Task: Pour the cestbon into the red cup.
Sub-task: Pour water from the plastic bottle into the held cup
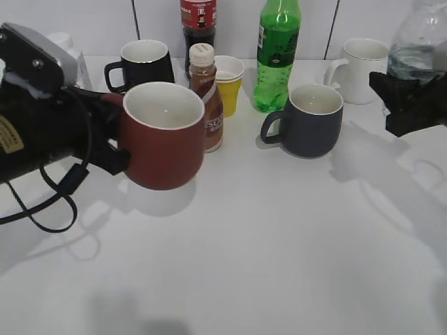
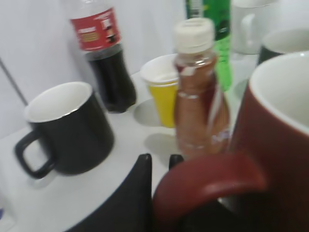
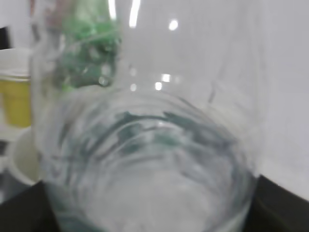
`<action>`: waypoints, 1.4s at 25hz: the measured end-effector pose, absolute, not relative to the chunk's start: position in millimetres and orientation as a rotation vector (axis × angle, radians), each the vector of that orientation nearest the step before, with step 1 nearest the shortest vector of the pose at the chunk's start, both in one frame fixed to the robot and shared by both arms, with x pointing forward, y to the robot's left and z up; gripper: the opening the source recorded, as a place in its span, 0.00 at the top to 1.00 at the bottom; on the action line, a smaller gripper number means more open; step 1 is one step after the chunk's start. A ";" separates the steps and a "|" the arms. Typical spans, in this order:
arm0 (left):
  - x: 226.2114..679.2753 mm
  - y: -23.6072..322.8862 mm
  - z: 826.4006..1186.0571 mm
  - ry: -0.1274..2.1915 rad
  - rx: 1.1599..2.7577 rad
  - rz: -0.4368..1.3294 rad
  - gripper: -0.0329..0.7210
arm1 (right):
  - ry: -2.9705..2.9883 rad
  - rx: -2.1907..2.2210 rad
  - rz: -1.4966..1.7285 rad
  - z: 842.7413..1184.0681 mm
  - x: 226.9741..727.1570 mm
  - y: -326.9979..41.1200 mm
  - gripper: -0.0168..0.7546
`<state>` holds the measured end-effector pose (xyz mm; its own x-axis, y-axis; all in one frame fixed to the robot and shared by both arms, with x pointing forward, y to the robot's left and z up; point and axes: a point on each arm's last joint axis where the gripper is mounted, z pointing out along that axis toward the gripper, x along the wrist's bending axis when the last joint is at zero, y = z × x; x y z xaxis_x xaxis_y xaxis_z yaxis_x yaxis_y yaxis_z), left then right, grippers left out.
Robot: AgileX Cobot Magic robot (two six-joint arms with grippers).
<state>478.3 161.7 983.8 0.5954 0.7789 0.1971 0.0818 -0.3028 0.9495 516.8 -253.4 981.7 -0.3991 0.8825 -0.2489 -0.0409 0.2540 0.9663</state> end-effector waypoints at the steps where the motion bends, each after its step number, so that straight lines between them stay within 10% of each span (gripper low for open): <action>1: 476.6 158.9 983.8 0.696 1.763 0.811 0.86 | 1.654 0.737 1.278 988.2 512.2 -251.1 0.36; 35: 463.5 85.2 954.6 0.407 1.834 0.541 0.86 | 1.859 -0.194 1.008 990.8 479.3 -191.9 0.36</action>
